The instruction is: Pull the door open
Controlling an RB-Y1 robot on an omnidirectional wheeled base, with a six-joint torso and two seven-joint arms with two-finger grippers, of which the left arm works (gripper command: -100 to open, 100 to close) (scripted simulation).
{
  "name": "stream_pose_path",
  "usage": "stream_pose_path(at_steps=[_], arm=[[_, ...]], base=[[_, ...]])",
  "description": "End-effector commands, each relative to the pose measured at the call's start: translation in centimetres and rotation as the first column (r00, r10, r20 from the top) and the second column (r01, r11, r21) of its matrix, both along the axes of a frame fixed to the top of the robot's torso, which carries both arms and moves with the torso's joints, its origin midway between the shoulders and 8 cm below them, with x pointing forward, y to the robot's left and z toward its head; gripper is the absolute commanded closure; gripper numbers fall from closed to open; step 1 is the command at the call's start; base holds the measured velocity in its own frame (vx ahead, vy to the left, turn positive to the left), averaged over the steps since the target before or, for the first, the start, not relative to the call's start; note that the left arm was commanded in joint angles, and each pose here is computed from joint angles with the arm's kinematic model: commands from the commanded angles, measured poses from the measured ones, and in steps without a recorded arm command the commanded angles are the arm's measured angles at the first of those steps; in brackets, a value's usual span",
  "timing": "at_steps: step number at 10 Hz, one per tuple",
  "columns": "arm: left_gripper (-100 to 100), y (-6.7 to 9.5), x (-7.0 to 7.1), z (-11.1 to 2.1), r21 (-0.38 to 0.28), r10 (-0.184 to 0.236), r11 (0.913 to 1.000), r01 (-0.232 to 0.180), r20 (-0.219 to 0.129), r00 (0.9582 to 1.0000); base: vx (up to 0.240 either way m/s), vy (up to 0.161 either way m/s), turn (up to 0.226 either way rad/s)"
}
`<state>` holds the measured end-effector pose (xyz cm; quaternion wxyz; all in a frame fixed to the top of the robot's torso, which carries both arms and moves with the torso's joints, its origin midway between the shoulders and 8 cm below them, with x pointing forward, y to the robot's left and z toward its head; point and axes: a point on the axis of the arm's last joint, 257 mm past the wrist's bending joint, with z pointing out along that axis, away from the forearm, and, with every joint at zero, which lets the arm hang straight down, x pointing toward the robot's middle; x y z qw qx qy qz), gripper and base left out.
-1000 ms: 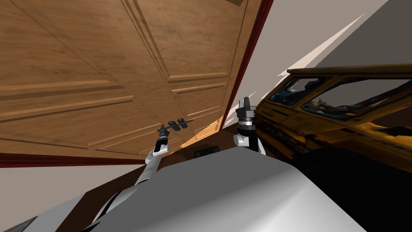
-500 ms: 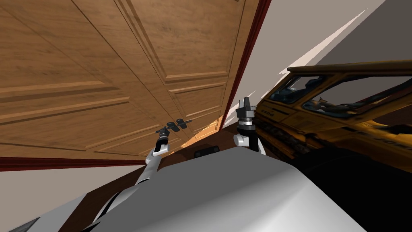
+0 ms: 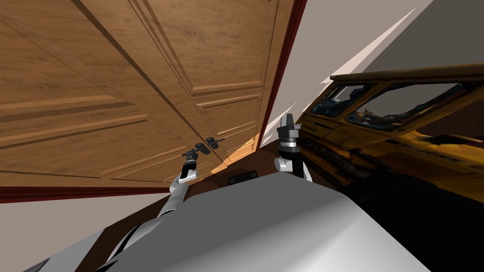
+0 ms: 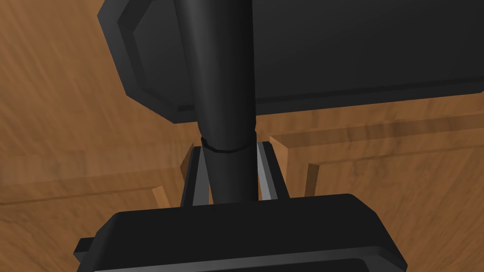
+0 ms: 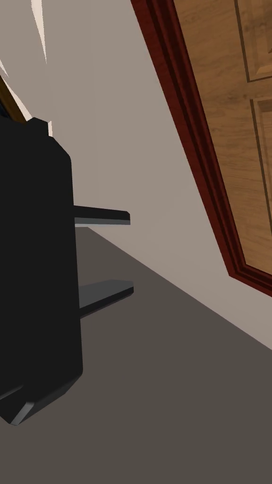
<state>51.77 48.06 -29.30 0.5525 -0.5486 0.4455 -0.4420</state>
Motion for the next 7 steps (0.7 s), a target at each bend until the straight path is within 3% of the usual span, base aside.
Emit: stream_pose_path(at_steps=[1,3,7], arm=[[100,1.2,-0.9,-0.5,0.005,0.017,0.9998,-0.017,-0.017,0.9997],[100,0.8,-0.8,-0.4,0.004,0.008,1.0,-0.008,-0.015,0.9998],[100,-0.9,0.0,-0.1,-0.004,-0.025,0.9997,0.025,-0.005,0.9997]], base=[[-0.224,0.061,-0.167],[-0.23,0.039,-0.185],[-0.225,0.096,-0.224]])
